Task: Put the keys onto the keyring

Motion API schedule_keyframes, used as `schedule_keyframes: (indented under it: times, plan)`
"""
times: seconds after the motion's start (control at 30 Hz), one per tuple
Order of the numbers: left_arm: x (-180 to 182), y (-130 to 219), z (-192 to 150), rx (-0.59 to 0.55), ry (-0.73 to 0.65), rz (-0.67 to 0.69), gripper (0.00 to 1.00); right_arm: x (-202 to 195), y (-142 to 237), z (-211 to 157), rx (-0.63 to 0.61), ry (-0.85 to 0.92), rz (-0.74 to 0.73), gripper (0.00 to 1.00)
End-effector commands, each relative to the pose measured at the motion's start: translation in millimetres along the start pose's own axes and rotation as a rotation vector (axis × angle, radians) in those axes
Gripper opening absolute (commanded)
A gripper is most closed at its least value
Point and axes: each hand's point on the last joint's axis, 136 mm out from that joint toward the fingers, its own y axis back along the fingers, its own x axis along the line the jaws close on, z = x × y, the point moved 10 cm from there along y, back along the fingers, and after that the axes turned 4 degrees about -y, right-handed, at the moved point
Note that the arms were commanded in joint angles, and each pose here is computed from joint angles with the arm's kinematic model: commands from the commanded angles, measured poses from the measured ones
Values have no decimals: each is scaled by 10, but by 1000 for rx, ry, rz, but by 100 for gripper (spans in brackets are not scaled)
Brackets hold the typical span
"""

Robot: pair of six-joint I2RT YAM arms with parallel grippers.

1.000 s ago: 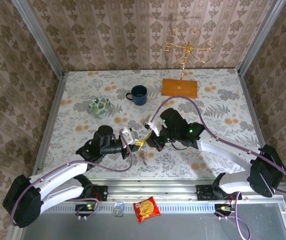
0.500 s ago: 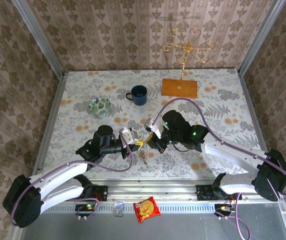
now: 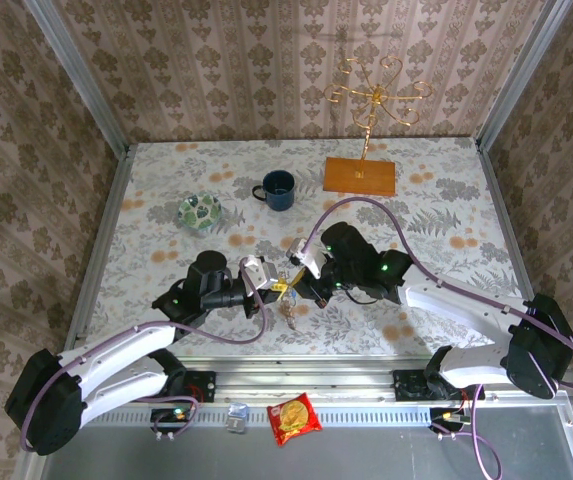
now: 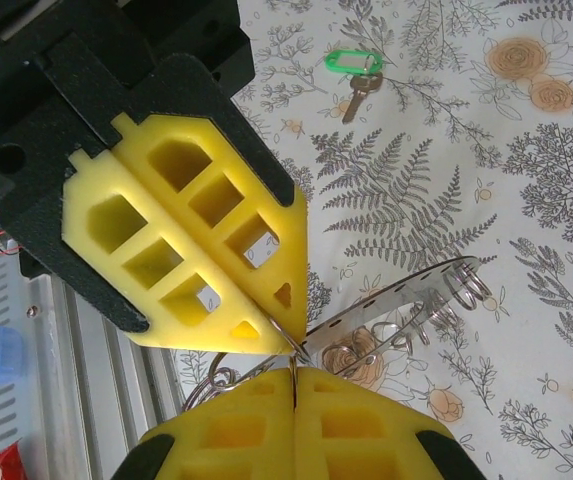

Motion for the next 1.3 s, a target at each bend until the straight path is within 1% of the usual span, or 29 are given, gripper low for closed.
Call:
schedule_keyframes:
  times: [0.0, 0.3, 0.47, 0.57, 0.8, 0.97, 1.13, 1.27]
  plan:
    - [23, 6, 193, -71, -46, -4, 0, -16, 2, 111, -38, 12, -40, 0]
    - [16, 4, 199, -75, -49, -17, 0, -20, -30, 153, -67, -7, -34, 0]
    - [3, 6, 193, -76, -56, -34, 0, -65, -31, 149, -73, -41, -81, 0]
    - [-4, 11, 187, -82, -63, -33, 0, -123, 5, 145, -90, -96, -94, 0]
    - [-33, 32, 175, -111, -112, -15, 0, -236, 5, 99, -91, -224, -18, 0]
    - [-39, 35, 167, -144, -122, -2, 0, -255, -32, 93, -85, -264, 38, 0]
    - [-8, 41, 165, -163, -127, 52, 0, -236, -49, 86, -72, -266, 76, 0]
    - [32, 43, 170, -154, -84, 100, 0, -241, 4, 27, -78, -212, 31, 0]
